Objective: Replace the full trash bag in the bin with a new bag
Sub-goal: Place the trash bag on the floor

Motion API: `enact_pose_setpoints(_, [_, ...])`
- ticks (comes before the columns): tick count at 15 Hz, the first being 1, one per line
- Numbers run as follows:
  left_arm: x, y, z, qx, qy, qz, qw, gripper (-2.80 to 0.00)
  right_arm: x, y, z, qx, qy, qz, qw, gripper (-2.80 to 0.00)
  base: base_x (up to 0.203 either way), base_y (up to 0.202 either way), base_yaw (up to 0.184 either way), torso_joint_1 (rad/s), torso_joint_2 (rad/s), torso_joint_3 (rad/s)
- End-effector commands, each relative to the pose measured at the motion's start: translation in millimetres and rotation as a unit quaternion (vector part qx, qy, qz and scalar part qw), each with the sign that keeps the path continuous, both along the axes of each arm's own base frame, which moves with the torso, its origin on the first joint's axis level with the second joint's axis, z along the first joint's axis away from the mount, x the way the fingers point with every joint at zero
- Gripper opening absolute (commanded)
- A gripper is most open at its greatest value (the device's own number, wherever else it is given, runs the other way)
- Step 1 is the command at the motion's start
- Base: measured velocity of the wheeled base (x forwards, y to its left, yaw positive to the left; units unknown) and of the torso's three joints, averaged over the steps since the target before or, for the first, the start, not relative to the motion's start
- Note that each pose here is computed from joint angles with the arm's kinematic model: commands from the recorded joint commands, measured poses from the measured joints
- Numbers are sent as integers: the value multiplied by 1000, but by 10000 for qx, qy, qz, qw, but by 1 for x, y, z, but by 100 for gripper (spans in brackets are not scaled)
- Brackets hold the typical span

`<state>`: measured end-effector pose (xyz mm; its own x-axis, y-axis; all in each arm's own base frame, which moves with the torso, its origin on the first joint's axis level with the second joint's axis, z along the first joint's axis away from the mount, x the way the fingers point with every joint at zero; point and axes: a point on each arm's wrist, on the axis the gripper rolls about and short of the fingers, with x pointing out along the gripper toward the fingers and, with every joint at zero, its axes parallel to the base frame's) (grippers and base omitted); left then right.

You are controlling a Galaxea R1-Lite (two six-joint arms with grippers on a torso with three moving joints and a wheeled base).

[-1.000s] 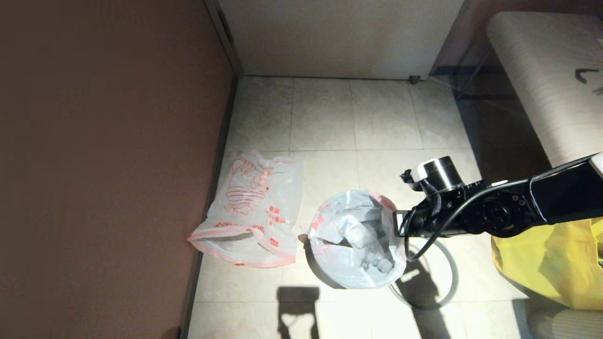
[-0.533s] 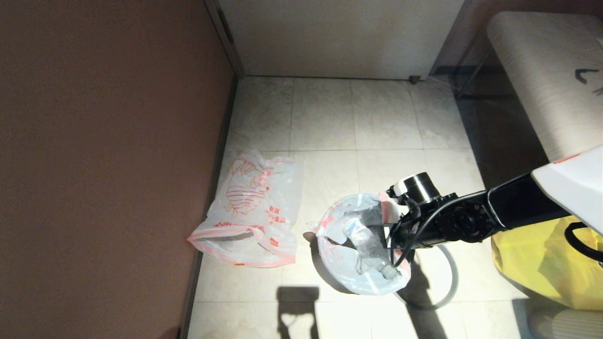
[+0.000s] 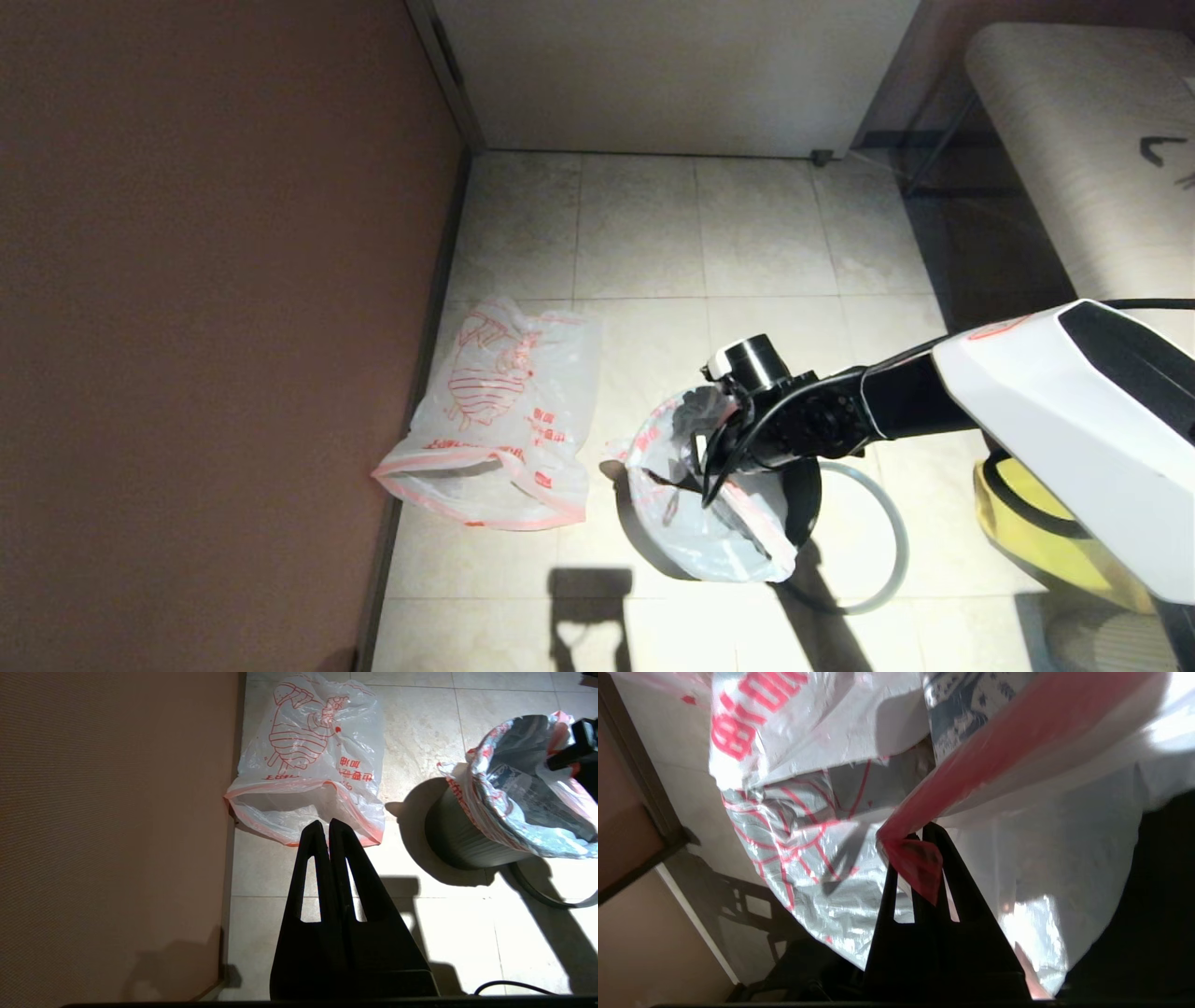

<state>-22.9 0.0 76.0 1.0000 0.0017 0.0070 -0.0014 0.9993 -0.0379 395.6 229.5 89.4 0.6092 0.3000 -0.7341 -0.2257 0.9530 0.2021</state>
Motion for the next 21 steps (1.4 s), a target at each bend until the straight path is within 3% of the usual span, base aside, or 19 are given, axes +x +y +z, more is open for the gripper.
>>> enact_pose_setpoints(1, [0,0,0,-2,3,-1,10000,-280,2,15,-1,99,98,175,9997,-280,0,0,0,0,0,0])
enact_pose_setpoints(7, [0,0,0,-2,-3,4,10000,-280,-25,12,65,1157,245,424,9921,-280,0,0,0,0,0,0])
enact_pose_setpoints(8, [0,0,0,-2,-3,0,10000,-280,-26,10,67,1187,304,409,9916,-280,0,0,0,0,0,0])
enact_pose_setpoints(11, [0,0,0,-2,-3,1,10000,-280,-19,6,52,1054,483,306,9928,-280,0,0,0,0,0,0])
enact_pose_setpoints(16, [0,0,0,-2,-2,-1,10000,-280,10,6,-5,602,717,172,9955,-280,0,0,0,0,0,0])
enact_pose_setpoints(19, [0,0,0,-2,-3,2,10000,-280,38,17,-33,436,495,255,9975,-280,0,0,0,0,0,0])
enact_pose_setpoints(21, [0,0,0,-2,0,2,10000,-280,44,26,-40,195,203,612,9977,-280,0,0,0,0,0,0])
